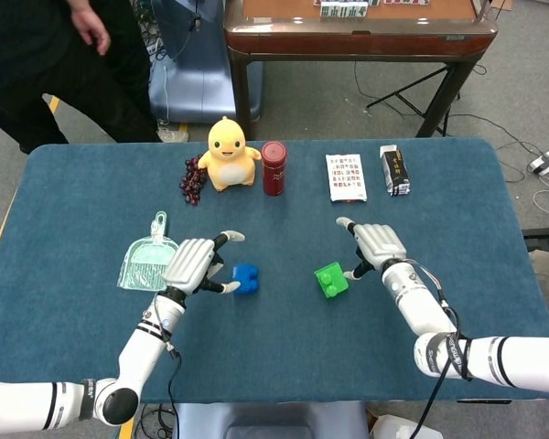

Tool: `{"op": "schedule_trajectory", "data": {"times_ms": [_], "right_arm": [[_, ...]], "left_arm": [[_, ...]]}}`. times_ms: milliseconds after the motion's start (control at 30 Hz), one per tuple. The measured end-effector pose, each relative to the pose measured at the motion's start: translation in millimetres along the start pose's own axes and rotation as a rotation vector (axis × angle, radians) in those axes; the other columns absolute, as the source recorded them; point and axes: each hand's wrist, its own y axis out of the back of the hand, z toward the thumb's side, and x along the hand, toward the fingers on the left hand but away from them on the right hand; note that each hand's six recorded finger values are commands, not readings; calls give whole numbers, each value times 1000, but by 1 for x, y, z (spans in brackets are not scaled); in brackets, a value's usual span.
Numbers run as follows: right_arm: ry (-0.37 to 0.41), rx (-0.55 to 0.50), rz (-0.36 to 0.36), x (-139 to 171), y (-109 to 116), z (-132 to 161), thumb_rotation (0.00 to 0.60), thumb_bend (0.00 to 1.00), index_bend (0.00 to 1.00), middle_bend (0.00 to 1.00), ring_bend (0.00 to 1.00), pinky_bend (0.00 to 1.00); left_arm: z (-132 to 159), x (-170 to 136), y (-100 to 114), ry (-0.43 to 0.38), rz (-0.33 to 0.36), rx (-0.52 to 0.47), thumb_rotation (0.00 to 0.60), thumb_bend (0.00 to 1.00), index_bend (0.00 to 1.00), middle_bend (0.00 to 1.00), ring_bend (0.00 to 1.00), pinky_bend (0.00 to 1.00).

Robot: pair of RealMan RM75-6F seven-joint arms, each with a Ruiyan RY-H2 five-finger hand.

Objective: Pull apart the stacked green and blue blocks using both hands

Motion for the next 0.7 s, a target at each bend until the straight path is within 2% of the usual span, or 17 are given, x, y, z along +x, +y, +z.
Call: {"op": "schedule_trajectory", "data": {"times_ms": [233, 333, 433, 533, 633, 700], "right_arm": [[30, -7, -54, 7, 5, -5, 600, 67, 41, 1000, 888, 949], [49, 13, -103, 15, 10, -8, 600, 69, 100, 977, 824, 920], [61, 39, -151, 28, 13, -16, 600, 70, 195, 852, 724, 898], [59, 63, -191, 43, 14, -28, 600, 70, 243, 708, 615, 847], [50, 77, -223, 57, 16, -43, 600, 70, 264, 594, 533, 722], [53, 82, -237, 66, 16, -51, 600, 72, 247, 486, 452, 580]], "left_arm": [[-8, -15, 16, 11, 34, -21, 600, 67, 218, 1000, 992, 1000], [-16, -28, 29, 15, 67, -5, 600, 67, 193, 970, 917, 1000], [-29, -43, 44, 22, 114, 36, 600, 68, 171, 856, 822, 997], [-47, -61, 64, 45, 180, 101, 600, 68, 153, 714, 706, 961], [-71, -81, 84, 93, 248, 173, 600, 67, 150, 605, 606, 893], [-90, -95, 95, 139, 273, 207, 600, 67, 150, 557, 537, 802]]}}
